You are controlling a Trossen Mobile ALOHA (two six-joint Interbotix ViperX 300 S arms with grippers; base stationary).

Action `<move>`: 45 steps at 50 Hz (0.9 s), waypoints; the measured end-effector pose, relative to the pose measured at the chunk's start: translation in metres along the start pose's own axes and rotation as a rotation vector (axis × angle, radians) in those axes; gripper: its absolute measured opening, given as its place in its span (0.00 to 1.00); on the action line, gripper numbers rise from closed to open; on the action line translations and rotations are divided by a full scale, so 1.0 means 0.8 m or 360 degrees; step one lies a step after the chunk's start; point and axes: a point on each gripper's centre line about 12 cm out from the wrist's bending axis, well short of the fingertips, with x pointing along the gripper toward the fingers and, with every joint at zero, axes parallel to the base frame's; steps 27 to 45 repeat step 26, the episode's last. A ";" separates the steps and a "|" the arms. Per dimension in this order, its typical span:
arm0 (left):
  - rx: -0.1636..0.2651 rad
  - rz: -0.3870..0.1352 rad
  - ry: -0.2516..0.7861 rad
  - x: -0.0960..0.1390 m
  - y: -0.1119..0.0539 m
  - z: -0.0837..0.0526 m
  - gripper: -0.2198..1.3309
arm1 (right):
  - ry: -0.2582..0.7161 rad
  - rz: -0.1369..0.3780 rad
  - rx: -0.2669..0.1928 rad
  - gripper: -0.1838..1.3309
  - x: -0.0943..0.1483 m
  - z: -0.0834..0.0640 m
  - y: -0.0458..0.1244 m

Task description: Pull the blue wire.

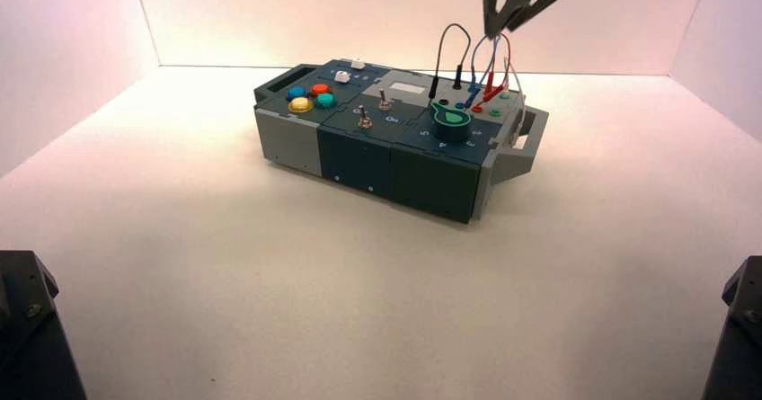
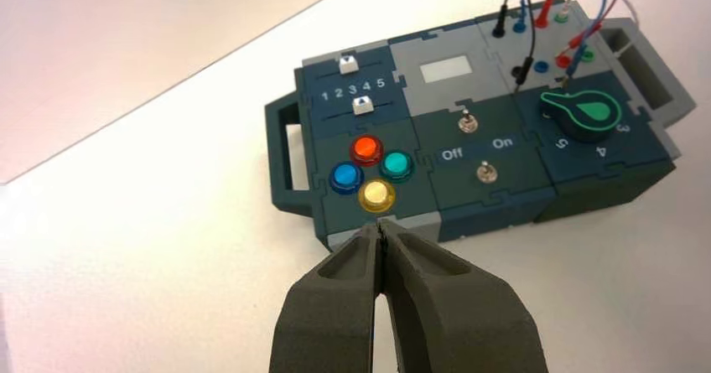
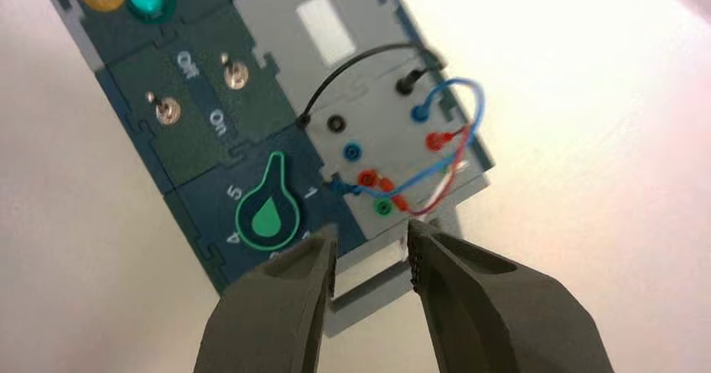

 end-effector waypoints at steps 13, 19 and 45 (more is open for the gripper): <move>-0.0003 0.0032 0.0015 0.007 0.006 -0.004 0.04 | -0.0155 -0.0017 0.0025 0.72 -0.008 -0.015 -0.001; -0.0015 0.0045 0.0021 0.008 0.009 -0.005 0.04 | -0.0167 -0.0017 0.0025 0.72 -0.008 -0.016 -0.001; -0.0019 0.0052 0.0020 0.008 0.010 -0.006 0.03 | -0.0203 -0.0021 0.0026 0.72 -0.016 -0.014 -0.002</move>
